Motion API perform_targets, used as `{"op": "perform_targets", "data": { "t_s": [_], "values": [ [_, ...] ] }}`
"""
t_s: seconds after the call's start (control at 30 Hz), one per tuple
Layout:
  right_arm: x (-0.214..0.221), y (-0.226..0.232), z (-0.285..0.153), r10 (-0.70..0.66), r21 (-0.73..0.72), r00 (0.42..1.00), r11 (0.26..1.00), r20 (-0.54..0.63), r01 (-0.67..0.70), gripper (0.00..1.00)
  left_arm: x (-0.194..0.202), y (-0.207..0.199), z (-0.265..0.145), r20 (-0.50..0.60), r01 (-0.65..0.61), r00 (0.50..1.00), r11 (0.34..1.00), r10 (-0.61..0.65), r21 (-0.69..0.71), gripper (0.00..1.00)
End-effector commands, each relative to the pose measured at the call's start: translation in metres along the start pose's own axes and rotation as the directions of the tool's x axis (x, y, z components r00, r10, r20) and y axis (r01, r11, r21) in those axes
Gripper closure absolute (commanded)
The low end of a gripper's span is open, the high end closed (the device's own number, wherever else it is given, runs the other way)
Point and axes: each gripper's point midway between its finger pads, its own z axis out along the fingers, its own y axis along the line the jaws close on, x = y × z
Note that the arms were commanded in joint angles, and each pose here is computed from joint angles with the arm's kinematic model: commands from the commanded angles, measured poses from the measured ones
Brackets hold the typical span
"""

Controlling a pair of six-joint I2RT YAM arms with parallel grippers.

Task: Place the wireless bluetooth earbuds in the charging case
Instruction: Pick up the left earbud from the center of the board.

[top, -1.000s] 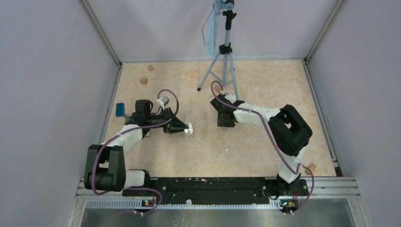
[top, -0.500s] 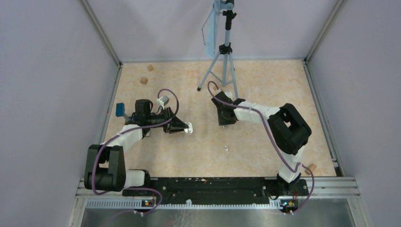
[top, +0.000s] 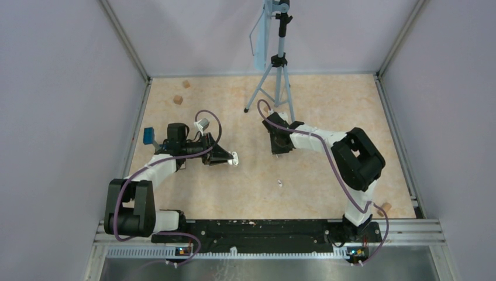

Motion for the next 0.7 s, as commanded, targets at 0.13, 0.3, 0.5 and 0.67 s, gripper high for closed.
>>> {"op": "perform_targets", "data": {
  "t_s": [0.13,0.3,0.5,0.67],
  "values": [
    [0.0366,-0.0026,0.0115,0.004,-0.022,0.993,1.0,-0.12,-0.007,0.73,-0.0019,-0.004,0.0013,-0.015,-0.042,0.999,0.999,0.042,0.024,1.0],
    [0.0401,-0.006,0.0117,0.007,-0.011,0.993,1.0,-0.122,-0.008,0.69,-0.0017,-0.0039,0.0013,-0.017,-0.041,0.999,0.999,0.042,0.025,1.0],
    [0.0462,-0.0066,0.0127,0.014,-0.016,0.992,1.0,-0.129,-0.017,0.79,-0.0015,-0.0015,0.002,-0.018,-0.036,0.999,0.999,0.036,0.021,1.0],
    [0.0414,-0.0051,0.0052,0.019,-0.031,0.994,0.999,-0.111,-0.023,0.86,-0.0006,-0.0014,0.0023,-0.022,-0.027,0.999,0.999,0.027,0.023,1.0]
  ]
}}
